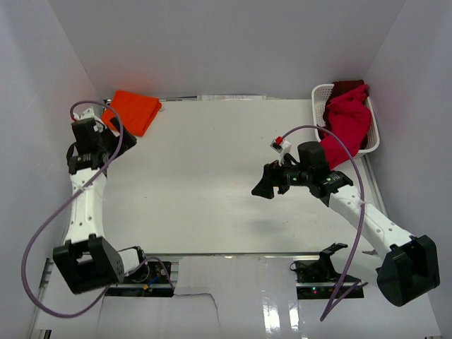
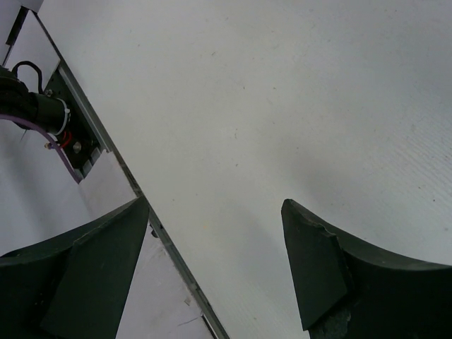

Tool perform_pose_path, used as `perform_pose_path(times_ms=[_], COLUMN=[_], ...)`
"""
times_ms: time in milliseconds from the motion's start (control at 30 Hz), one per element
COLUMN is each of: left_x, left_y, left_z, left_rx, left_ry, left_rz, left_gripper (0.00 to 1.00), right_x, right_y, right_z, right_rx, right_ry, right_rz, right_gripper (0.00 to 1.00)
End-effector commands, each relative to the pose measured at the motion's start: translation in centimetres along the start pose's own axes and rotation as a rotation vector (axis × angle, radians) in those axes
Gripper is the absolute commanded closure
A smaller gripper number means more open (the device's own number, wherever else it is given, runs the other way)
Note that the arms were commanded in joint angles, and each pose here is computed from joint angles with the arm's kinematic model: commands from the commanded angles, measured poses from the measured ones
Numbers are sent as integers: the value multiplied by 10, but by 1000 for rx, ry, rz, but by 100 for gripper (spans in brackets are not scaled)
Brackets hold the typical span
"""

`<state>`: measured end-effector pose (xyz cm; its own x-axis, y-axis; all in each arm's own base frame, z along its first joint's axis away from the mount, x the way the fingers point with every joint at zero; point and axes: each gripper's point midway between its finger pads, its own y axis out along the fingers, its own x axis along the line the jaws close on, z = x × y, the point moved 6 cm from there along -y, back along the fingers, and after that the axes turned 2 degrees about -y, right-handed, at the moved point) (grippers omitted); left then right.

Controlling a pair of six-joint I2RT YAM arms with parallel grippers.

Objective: Fold and stack the t-shirts
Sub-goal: Put the neatly folded tshirt into the corner of the board with the left arm

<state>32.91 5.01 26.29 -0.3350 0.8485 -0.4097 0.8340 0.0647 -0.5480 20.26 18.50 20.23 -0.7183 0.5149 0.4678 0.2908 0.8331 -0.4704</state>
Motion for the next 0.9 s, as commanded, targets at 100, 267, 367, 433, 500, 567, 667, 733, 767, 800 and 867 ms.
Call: perform_pose_path(times_ms=[100,267,367,433,500,567,667,733,767,800,867], left_x=[0,-1,1,1,2,2,2,0,0,1,2], left_y=[-83,-116,-124,-127,-129,-131,-131,-131,-130,-129,-128], left_z=[39,51,59,63,65,65,65,66,66,67,66], left_rx=[-108,-167,-165,-161,-164,-166,-157,-145,-140,-131,-132], left_ry=[88,101,99,99,102,109,115,119,119,119,112], left_rz=[103,137,146,151,152,149,146,160,160,159,148], left_gripper=[2,2,2,2,2,2,2,2,2,2,2], right_x=[13,16,16,17,17,19,20,21,22,22,23], right_y=[-14,-19,-20,-19,-20,-22,-24,-25,-25,-25,-25], right_z=[12,20,26,28,29,27,25,25,25,26,25], right_rx=[-40,-59,-53,-47,-45,-47,-50,-51,-51,-49,-50], right_ry=[3,4,12,15,18,14,9,10,11,13,11], right_rz=[13,32,33,29,29,28,34,33,30,27,21], right_gripper=[18,18,17,17,17,17,17,17,17,17,17])
